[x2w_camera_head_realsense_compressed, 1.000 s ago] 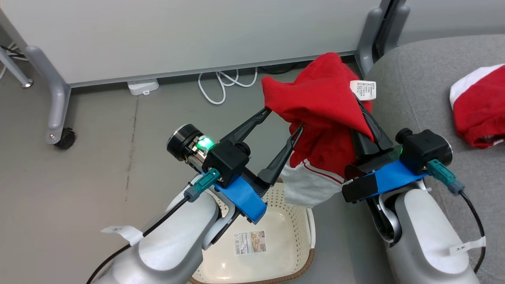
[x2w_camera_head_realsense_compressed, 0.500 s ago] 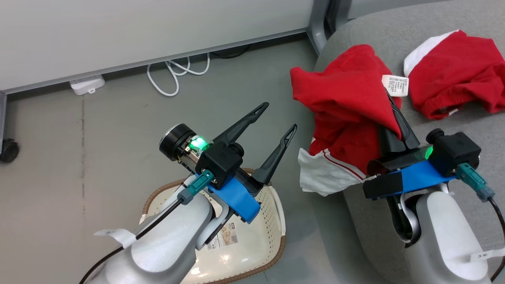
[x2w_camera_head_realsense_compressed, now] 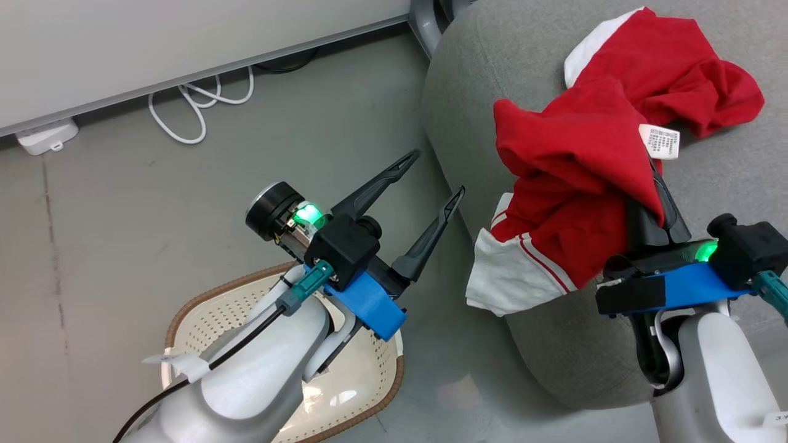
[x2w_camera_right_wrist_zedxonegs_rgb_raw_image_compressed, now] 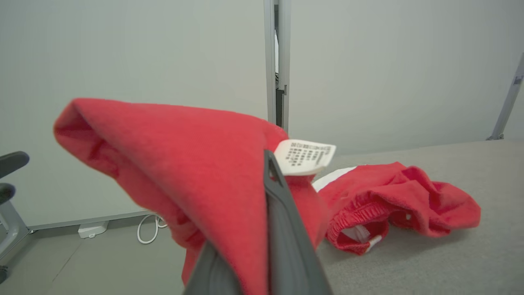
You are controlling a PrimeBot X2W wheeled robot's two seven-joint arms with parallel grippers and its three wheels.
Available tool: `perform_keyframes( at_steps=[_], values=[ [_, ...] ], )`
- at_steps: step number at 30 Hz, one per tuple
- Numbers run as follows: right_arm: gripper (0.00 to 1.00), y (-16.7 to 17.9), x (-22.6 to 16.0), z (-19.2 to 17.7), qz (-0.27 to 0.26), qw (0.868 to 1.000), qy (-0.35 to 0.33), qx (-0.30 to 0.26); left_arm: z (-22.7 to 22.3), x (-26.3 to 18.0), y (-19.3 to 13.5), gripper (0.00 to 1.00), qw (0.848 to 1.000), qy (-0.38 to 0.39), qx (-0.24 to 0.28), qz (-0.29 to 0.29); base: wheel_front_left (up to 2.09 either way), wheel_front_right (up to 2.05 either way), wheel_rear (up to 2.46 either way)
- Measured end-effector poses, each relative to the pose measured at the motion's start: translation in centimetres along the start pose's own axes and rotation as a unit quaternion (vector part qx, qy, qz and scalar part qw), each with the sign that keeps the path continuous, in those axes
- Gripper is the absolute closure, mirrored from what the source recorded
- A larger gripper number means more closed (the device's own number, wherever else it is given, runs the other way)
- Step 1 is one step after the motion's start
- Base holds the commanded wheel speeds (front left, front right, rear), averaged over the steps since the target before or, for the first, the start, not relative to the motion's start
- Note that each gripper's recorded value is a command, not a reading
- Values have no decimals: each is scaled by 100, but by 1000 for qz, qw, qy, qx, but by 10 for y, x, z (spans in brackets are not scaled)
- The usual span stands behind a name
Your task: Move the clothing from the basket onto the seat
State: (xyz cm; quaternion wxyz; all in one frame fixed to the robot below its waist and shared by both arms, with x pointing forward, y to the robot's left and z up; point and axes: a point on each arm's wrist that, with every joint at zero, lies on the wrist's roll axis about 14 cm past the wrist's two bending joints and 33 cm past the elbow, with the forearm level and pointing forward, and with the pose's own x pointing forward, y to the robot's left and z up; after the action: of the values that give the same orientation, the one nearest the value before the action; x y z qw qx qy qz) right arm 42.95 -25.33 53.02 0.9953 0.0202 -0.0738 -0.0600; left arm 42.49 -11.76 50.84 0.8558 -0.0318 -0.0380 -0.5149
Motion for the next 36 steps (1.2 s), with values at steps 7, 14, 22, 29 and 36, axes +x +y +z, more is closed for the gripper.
perform_keyframes(
  at_steps=[7,14,22,29,36],
  values=[
    [100,-20,-10,-1,-28,1000,6,-1,-3,12,-8,0,1000,-5,-4,-22,0,0,0],
    [100,-21,-5,2,-29,1000,-1,-5,-8,15,-7,0,1000,-6,-10,-25,0,0,0],
    [100,-17,49,44,-15,996,-77,-41,-23,19,11,0,1000,-3,-12,-22,0,0,0],
    [100,-39,118,91,-35,981,-168,-93,-49,27,53,0,1000,-3,-11,-1,0,0,0],
    [100,-82,162,110,-76,964,-210,-146,-94,22,82,0,999,17,-26,18,0,0,0]
  ],
)
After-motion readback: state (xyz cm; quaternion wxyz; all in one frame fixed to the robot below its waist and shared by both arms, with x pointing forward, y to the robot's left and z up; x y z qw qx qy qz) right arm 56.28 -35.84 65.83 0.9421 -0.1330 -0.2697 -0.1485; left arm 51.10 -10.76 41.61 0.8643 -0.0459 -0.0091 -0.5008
